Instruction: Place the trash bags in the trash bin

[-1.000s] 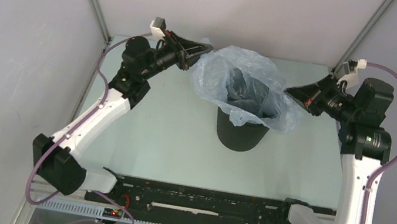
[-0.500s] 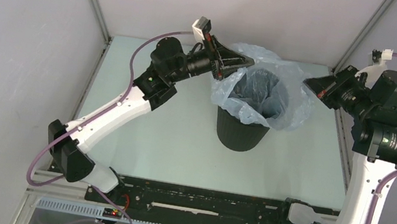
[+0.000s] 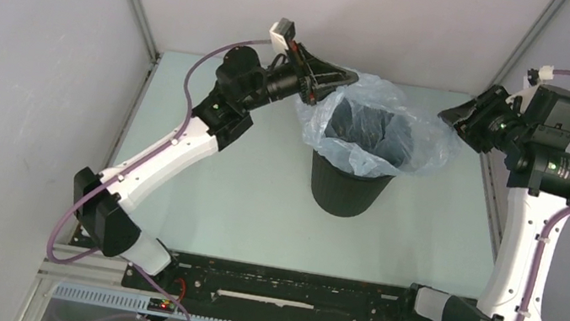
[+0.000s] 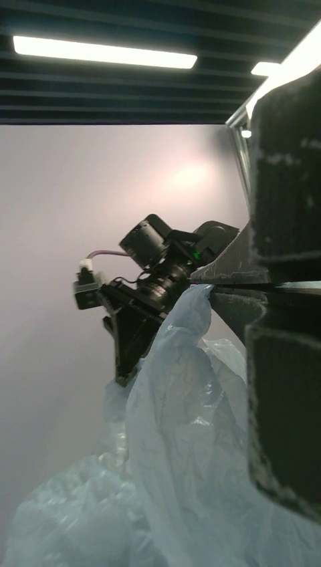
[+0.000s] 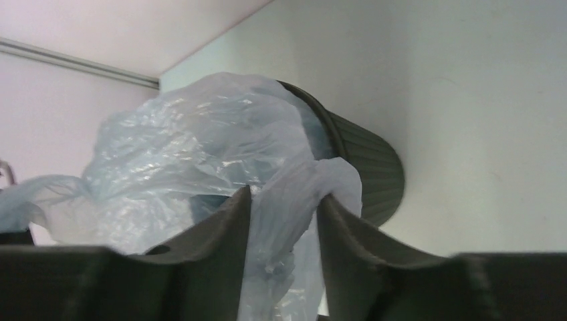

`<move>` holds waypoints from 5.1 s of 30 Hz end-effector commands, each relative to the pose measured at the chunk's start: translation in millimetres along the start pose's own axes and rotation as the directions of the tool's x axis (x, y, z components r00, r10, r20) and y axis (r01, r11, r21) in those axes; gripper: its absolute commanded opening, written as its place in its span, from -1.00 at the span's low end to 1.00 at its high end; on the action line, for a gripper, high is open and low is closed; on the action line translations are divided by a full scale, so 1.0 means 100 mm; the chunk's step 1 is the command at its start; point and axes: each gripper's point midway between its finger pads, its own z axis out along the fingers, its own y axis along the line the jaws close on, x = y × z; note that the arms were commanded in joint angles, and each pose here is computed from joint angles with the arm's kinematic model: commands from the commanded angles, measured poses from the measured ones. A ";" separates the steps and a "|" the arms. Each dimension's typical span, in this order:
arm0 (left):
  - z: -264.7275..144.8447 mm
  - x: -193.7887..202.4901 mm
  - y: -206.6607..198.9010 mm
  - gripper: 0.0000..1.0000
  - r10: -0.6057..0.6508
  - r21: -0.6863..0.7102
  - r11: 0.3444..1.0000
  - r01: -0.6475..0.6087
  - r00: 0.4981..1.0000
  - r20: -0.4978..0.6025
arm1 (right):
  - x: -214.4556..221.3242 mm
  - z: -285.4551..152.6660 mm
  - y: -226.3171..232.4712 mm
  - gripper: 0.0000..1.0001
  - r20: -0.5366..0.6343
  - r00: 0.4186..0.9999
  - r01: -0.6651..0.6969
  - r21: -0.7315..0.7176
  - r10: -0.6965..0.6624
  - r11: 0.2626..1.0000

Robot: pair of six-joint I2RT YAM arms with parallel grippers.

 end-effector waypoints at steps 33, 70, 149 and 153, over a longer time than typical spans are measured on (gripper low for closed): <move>-0.31 -0.32 -0.32 -0.99 0.034 0.075 0.996 -0.042 0.993 0.110 | 1.12 0.81 1.02 0.11 -0.042 0.853 0.517 -0.058 -0.520 0.854; -0.45 -0.72 0.94 -0.99 0.292 -0.315 0.912 -0.264 0.956 0.044 | 2.37 1.91 -0.29 0.31 -0.508 0.762 0.492 0.051 -0.402 0.869; -0.77 -1.54 0.83 -0.96 0.620 -0.670 0.630 -0.392 0.774 0.131 | -0.26 0.94 -0.69 -1.00 0.077 0.997 0.009 0.175 -0.022 0.985; -0.73 -1.67 0.93 -0.99 0.611 -0.649 0.654 -0.389 0.777 0.149 | -0.25 1.07 -0.76 -1.00 0.069 0.998 -0.005 0.163 -0.007 0.987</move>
